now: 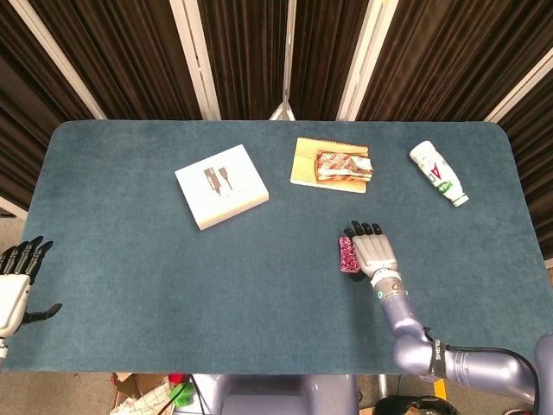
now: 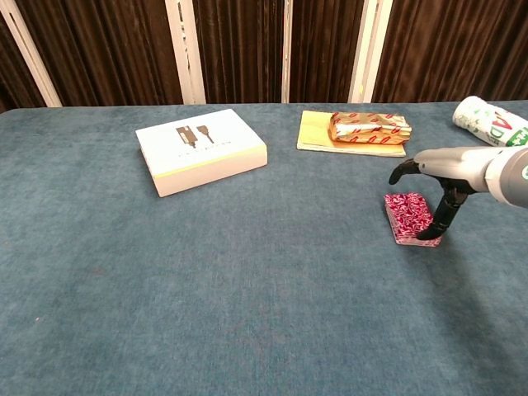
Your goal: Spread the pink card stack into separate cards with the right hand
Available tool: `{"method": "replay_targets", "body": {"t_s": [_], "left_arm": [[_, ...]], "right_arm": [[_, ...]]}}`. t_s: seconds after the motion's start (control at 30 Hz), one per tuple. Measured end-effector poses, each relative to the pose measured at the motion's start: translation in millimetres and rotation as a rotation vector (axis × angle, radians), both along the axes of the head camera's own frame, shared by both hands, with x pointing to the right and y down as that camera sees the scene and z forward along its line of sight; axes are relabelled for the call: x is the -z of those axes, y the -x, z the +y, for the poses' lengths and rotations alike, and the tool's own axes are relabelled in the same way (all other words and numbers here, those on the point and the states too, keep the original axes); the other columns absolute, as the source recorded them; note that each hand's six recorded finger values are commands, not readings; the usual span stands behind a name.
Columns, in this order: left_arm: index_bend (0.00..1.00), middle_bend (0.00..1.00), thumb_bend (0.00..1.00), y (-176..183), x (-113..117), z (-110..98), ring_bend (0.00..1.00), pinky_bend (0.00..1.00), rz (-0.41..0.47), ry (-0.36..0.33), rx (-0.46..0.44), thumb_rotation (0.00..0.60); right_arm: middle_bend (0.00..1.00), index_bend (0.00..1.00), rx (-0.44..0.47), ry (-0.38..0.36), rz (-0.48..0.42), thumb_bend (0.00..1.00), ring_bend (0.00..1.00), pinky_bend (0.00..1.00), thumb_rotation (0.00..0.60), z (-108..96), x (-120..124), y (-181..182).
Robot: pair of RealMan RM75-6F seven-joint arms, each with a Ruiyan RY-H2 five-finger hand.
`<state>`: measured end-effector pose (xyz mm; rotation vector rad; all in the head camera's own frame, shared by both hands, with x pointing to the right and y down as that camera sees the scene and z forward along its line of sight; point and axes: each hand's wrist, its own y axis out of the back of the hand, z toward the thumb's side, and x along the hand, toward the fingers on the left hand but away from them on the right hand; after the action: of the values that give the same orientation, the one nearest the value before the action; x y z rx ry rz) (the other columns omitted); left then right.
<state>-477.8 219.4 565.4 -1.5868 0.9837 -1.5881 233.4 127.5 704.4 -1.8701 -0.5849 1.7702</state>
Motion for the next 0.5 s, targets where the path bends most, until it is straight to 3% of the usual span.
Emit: {"method": "replay_targets", "body": {"t_s": [0.5], "left_arm": [[0.00,0.00,0.02,0.8,-0.6,0.2,0.00,0.00,0.003,0.006,0.007,0.600]], "right_arm": [[0.00,0.16,-0.006,0.017,0.052,0.24,0.00,0.00,0.600,-0.6,-15.5,-14.3]]}}
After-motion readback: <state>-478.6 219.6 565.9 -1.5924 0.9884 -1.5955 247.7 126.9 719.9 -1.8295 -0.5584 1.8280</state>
